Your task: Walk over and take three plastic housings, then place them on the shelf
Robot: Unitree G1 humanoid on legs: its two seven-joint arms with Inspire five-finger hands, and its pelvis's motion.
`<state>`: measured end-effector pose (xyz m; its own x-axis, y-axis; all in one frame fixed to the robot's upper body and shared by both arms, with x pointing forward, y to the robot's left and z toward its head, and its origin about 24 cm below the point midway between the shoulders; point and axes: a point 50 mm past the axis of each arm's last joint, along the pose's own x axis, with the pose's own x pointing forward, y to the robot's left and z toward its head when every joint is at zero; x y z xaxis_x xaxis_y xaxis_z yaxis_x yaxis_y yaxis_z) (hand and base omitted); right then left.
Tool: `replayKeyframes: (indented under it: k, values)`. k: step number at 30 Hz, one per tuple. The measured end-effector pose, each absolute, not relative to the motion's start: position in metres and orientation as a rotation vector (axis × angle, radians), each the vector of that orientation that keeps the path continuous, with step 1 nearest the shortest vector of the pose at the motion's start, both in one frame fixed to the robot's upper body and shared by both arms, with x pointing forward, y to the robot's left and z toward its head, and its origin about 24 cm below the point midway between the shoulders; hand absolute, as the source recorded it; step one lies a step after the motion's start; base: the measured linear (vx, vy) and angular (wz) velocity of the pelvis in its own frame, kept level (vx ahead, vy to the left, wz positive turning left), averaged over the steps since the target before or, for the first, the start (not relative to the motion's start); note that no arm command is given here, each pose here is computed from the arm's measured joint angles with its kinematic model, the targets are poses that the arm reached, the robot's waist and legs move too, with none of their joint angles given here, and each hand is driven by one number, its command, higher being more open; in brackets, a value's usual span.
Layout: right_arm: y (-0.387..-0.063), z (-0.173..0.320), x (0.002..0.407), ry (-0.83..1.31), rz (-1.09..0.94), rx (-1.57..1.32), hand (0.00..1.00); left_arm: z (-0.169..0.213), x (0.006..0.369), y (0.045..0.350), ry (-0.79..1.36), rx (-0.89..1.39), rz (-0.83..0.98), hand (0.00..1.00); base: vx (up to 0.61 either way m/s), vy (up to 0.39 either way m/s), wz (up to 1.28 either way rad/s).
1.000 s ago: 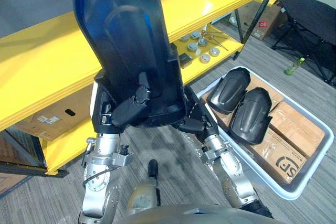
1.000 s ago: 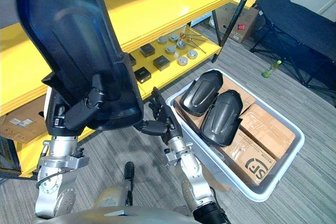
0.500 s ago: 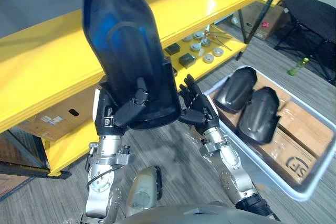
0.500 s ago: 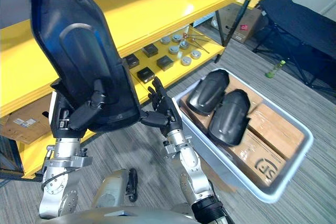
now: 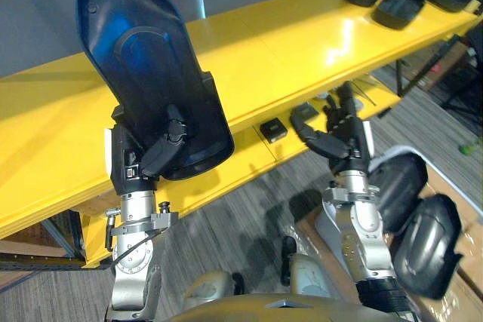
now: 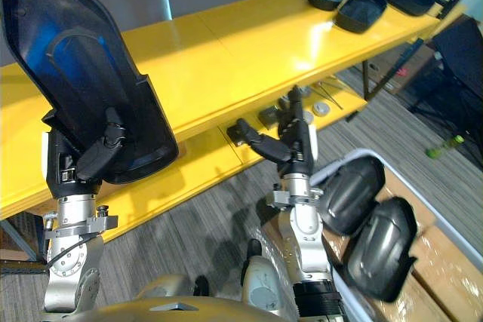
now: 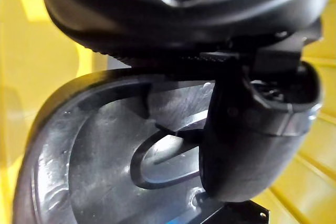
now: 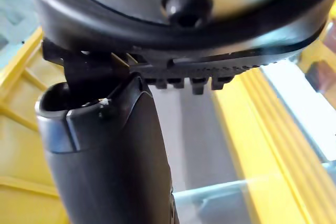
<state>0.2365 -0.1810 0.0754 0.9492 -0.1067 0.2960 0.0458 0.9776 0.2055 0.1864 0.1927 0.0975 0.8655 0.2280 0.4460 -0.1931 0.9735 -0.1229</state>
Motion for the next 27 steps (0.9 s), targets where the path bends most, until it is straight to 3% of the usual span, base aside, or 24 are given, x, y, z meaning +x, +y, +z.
replayKeyframes:
  k: [9, 15, 21, 27]
  values:
    - [-0.205, 0.098, 0.234, -0.408, -0.110, 0.118, 1.00, 0.091, 0.189, 0.193, -0.437, -0.133, 0.251, 0.00, 0.21, -0.132, 0.51]
    - [-0.222, 0.122, 0.224, -0.549, -0.236, 0.091, 1.00, 0.098, 0.201, 0.165, -0.459, -0.163, 0.019, 0.00, 0.09, 0.161, 0.03]
    - [-0.219, 0.117, 0.218, -0.558, -0.281, 0.197, 1.00, 0.112, 0.233, 0.137, -0.417, -0.097, -0.173, 0.00, 0.09, 0.190, -0.36]
    - [-0.225, 0.114, 0.208, -0.550, -0.310, 0.164, 1.00, 0.094, 0.273, 0.129, -0.236, 0.013, -0.096, 0.00, 0.01, 0.034, -0.35]
